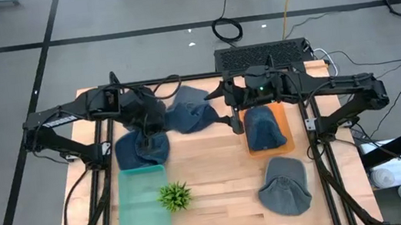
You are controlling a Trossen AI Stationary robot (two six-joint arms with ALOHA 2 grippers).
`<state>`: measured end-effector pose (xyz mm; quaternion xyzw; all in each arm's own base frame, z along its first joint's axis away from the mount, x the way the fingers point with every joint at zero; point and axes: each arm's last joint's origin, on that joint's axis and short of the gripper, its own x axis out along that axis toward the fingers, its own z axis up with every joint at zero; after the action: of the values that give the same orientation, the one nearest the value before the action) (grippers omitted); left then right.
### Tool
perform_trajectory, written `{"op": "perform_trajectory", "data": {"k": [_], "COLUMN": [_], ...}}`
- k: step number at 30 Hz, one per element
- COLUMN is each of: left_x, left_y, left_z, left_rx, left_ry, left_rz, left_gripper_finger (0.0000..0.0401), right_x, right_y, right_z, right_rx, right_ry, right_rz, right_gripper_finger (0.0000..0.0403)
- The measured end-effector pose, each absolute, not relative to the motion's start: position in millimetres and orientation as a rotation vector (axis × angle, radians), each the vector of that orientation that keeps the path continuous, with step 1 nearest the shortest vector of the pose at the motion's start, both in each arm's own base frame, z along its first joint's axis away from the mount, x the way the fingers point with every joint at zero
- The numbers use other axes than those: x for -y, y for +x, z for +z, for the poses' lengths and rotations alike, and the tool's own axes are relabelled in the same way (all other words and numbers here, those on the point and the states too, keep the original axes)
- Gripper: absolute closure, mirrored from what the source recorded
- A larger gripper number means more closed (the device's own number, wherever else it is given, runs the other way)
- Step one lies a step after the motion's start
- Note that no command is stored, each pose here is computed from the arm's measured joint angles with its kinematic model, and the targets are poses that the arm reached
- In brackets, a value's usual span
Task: Pick & Place hat
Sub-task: Put the right blue cap into the orange bin
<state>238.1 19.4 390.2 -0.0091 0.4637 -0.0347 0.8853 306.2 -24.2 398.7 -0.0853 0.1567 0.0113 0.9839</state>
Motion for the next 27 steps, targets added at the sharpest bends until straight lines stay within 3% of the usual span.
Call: {"op": "perform_trajectory", "data": {"k": [9, 15, 27], "left_x": [-23, -30, -24], "left_y": [229, 225, 219], "left_z": [386, 386, 391], "left_rx": [-1.047, -1.038, -0.99], "left_ry": [-0.123, -0.271, -0.58], "left_rz": [-0.169, -0.279, -0.611], "left_gripper_finger": [0.0394, 0.0394, 0.0394], "right_x": [2, -29, -81], "right_y": [304, 306, 307], "right_z": [396, 380, 330], "right_rx": [-0.355, -0.446, -0.209], "right_ry": [-0.525, -0.903, -1.568], "right_rz": [0.067, 0.023, -0.026], "right_gripper_finger": [0.0085, 0.0085, 0.0085]}}
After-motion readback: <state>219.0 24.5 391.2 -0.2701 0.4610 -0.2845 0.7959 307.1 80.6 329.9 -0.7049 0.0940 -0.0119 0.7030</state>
